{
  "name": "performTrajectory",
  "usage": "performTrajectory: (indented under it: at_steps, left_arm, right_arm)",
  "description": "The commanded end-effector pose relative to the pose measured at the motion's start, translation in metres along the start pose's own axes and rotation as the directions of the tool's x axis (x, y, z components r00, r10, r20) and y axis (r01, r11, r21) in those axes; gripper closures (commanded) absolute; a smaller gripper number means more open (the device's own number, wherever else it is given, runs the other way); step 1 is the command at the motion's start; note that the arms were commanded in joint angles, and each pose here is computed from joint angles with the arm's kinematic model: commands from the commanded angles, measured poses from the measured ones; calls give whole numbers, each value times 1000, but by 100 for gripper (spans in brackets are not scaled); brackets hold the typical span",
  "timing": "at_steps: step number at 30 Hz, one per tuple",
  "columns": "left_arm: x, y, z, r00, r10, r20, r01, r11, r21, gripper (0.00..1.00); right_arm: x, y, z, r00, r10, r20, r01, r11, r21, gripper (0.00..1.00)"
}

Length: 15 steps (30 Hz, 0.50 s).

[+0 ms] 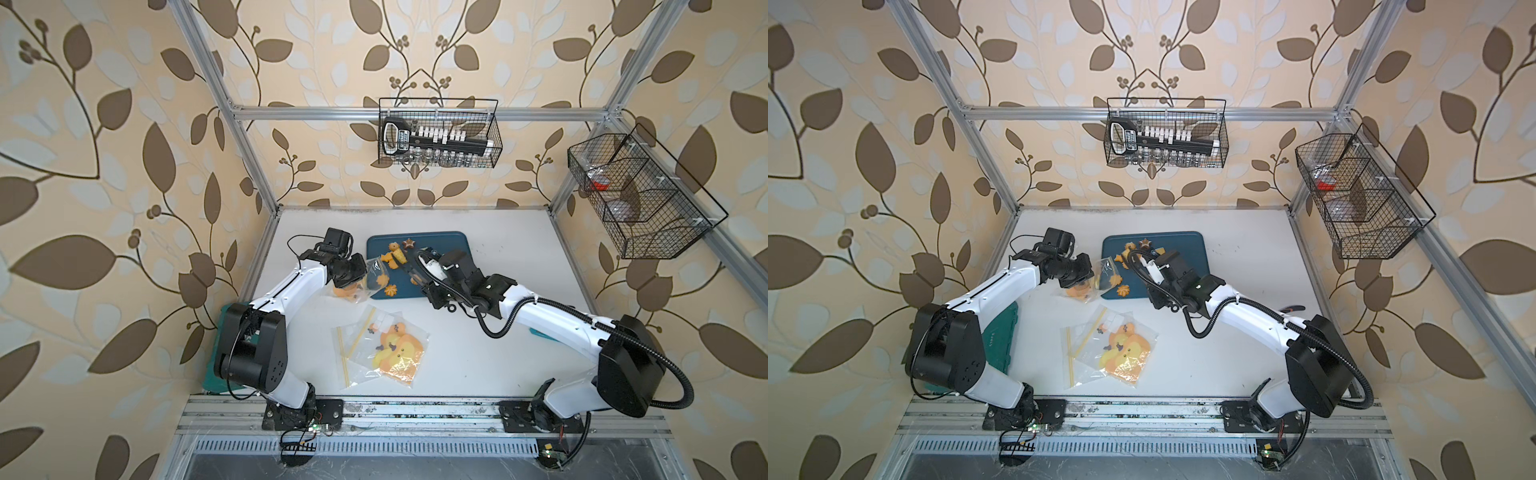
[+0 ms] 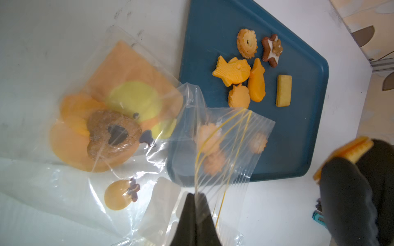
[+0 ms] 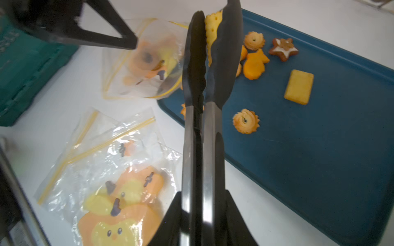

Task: Put the cookies into a resealable bag to prevent moisture
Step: Place the cookie in the ziploc bag.

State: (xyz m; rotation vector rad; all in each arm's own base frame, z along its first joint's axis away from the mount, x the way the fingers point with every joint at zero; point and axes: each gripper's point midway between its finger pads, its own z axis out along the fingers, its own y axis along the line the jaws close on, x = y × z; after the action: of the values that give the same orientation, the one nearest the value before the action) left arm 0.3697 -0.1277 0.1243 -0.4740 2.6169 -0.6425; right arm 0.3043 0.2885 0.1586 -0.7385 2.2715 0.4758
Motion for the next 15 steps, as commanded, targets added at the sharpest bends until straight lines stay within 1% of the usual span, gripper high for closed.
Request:
performTrajectory:
  at_steps: [1,4,7,10,12,15]
  left_arm:
    - [-14,-14,-9,999,34,33,-36,998,48,100]
    - [-13,-16,-10,999,38,32,-39,998,57,100]
    - [-12,-16,-12,999,40,37,-42,997,63,100]
    - [-11,-17,-12,999,35,36,-38,997,72,100]
    - [-10,-17,-12,999,32,34,-34,997,73,100]
    - [-10,-16,-13,999,32,38,-35,997,72,100]
  right_arm:
    - [-13,35,-2,997,-64,47,70,987,-147,73]
    - [-10,41,12,997,-72,4,72,985,-158,73]
    - [-6,38,29,996,-79,-48,72,989,-128,73]
    - [-2,39,42,992,-88,-88,76,989,-129,72]
    - [-3,40,43,992,-93,-88,80,988,-134,68]
    - [-7,40,40,993,-93,-74,83,988,-127,58]
